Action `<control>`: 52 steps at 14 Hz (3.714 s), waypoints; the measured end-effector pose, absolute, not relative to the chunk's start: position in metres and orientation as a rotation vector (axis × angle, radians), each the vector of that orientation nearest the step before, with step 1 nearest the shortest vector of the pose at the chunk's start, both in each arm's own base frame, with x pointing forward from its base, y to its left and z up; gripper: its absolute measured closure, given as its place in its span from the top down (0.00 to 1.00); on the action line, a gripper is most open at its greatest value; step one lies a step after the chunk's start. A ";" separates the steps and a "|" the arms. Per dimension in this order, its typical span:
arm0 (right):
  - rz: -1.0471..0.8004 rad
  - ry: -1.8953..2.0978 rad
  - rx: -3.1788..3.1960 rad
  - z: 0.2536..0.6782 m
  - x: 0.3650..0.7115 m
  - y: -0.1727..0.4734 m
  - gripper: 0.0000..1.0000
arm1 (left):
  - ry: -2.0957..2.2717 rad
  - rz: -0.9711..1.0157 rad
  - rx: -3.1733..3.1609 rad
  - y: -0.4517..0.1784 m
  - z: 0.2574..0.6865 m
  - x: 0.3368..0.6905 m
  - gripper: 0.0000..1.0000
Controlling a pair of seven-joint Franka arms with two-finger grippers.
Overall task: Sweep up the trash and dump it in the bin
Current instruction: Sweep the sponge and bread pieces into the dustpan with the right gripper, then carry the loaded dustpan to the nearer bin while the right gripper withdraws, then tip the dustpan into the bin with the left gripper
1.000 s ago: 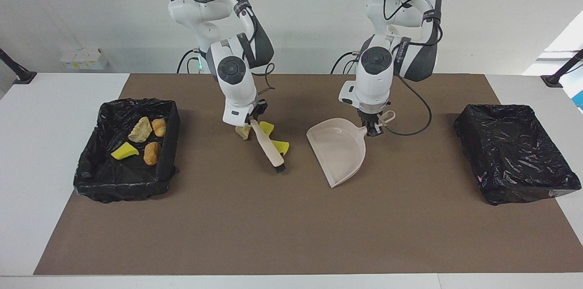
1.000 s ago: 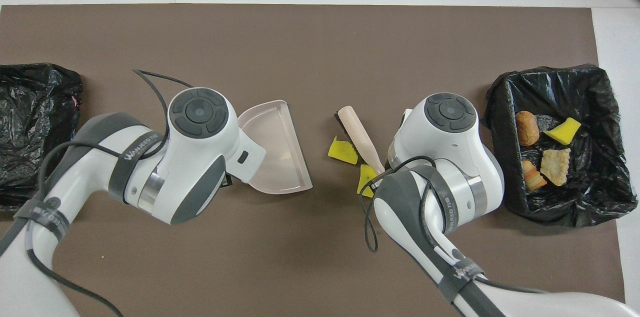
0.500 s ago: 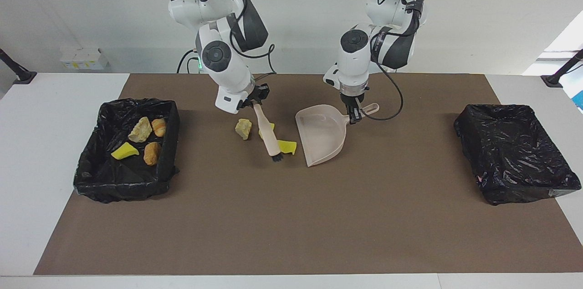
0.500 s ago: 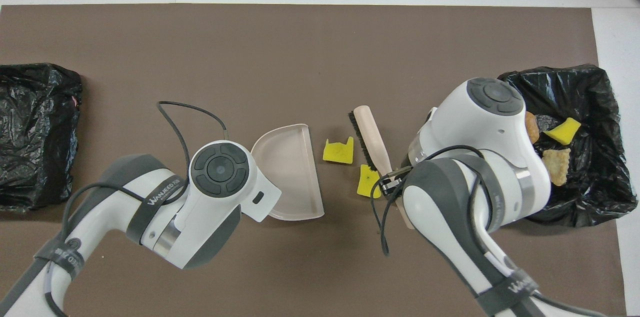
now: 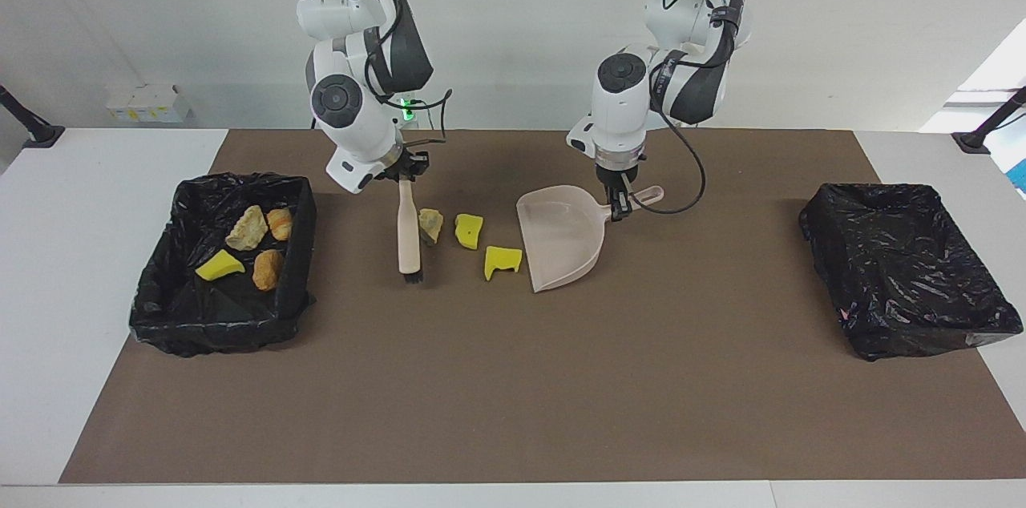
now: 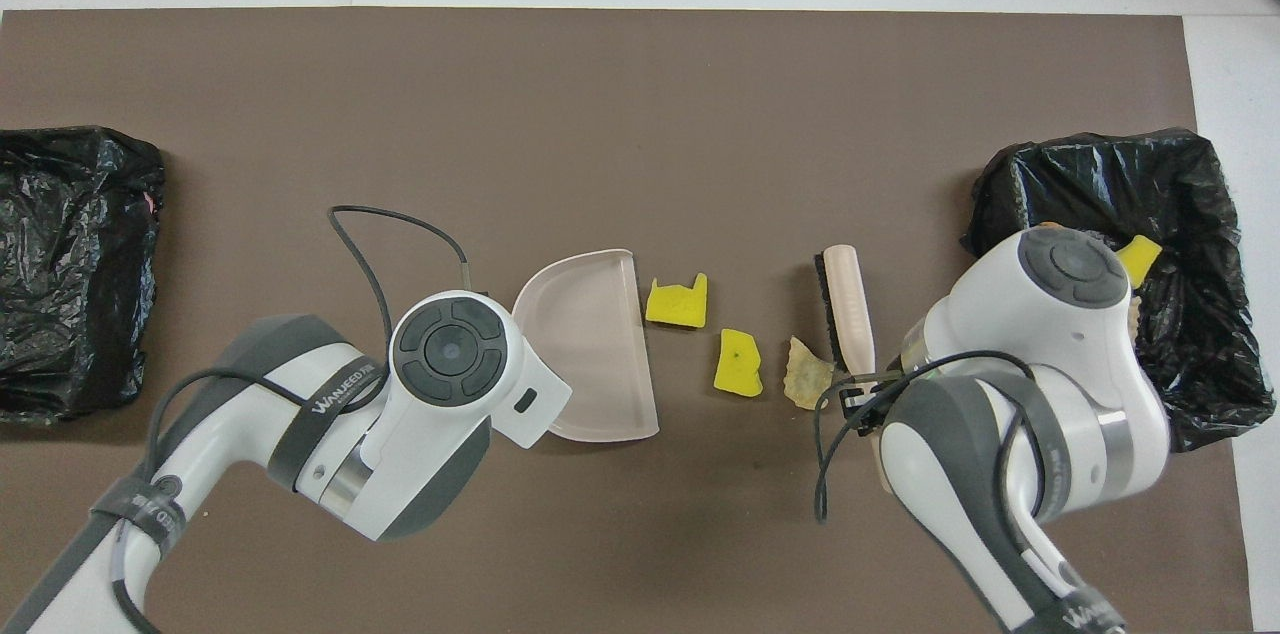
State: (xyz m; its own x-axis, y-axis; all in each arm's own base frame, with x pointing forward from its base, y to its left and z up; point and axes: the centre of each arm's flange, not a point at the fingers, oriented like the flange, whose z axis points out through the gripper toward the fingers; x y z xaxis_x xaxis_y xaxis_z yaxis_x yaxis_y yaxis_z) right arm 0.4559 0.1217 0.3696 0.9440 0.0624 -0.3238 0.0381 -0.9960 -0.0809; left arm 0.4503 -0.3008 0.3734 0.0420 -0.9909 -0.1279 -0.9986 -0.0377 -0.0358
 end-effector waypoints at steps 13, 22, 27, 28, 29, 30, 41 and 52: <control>0.381 -0.050 -3.057 0.331 0.448 0.267 0.26 | 2.104 0.159 -2.179 -0.297 0.356 0.442 0.32; 0.480 -0.123 -2.938 0.343 0.461 0.339 0.26 | 2.073 0.148 -2.211 -0.282 0.352 0.449 0.32; 0.496 -0.136 -2.941 0.395 0.472 0.289 0.26 | 1.994 0.080 -2.284 -0.243 0.356 0.478 0.32; 0.491 -0.160 -2.949 0.399 0.467 0.293 0.26 | 1.992 0.071 -2.283 -0.231 0.360 0.485 0.32; 0.492 -0.178 -2.956 0.400 0.459 0.303 0.26 | 1.993 0.057 -2.279 -0.214 0.367 0.494 0.32; 0.503 -0.177 -2.968 0.399 0.447 0.318 0.26 | 1.993 0.039 -2.271 -0.192 0.377 0.505 0.32; 0.501 -0.079 -3.064 0.332 0.335 0.456 0.26 | 1.795 -0.078 -2.317 0.209 0.553 0.537 0.32; 0.351 -0.309 -3.124 0.450 0.434 0.393 1.00 | 1.739 0.547 -1.788 0.284 0.531 0.582 0.32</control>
